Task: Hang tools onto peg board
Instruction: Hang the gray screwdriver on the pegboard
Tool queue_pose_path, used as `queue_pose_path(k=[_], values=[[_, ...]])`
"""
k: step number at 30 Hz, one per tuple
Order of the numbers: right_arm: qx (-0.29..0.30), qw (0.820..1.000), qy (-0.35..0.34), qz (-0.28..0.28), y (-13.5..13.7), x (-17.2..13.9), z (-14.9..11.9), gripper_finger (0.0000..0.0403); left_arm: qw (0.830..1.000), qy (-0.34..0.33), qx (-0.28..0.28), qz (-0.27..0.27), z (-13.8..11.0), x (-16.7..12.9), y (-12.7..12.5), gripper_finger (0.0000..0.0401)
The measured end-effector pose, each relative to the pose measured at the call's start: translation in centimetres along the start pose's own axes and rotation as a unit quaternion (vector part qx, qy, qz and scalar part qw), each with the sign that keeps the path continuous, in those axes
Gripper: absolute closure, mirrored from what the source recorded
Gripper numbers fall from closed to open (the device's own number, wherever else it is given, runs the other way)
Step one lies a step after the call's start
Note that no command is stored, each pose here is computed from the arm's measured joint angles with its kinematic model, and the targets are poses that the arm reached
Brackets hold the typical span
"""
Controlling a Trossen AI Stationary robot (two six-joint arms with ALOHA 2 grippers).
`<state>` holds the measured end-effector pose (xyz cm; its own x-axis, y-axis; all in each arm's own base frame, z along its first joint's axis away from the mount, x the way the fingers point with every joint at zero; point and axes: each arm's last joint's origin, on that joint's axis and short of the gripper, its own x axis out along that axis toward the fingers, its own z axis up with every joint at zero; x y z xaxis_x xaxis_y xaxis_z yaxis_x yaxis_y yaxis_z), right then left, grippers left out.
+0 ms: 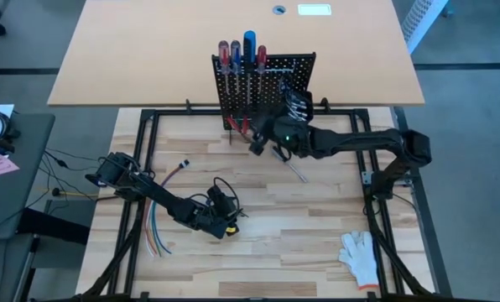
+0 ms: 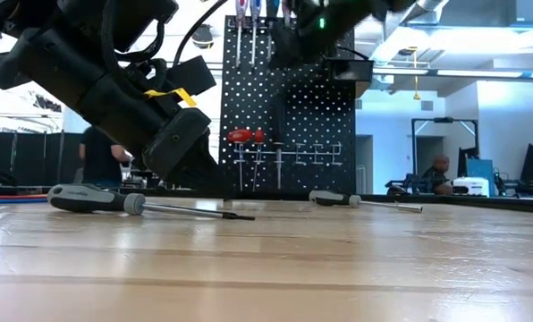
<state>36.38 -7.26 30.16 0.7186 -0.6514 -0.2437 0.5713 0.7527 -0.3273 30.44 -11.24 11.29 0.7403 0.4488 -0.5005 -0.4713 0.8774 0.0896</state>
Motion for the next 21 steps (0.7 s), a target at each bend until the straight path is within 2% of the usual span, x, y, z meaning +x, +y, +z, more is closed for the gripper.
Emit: queue_pose_path(k=[5,13,16,21], values=[[-0.073,0.994,0.022,0.072,3.4,-3.1,1.3,0.0184,1.0,0.0,0.001,0.0,0.0,0.0,0.0,0.0194],[-0.156,0.969,0.097,0.165,8.2,-7.8,-0.6,0.0186,1.0,0.001,0.001,-0.001,0.0,0.0,0.0,0.0194],[-0.131,0.962,0.155,0.18,8.9,-8.5,-2.0,0.0185,1.0,0.0,0.0,-0.002,0.0,0.0,0.0,0.0194],[-0.07,0.945,0.27,0.172,8.0,-7.9,-5.7,0.0164,1.0,-0.002,-0.003,-0.004,0.1,0.0,-0.1,0.0194]])
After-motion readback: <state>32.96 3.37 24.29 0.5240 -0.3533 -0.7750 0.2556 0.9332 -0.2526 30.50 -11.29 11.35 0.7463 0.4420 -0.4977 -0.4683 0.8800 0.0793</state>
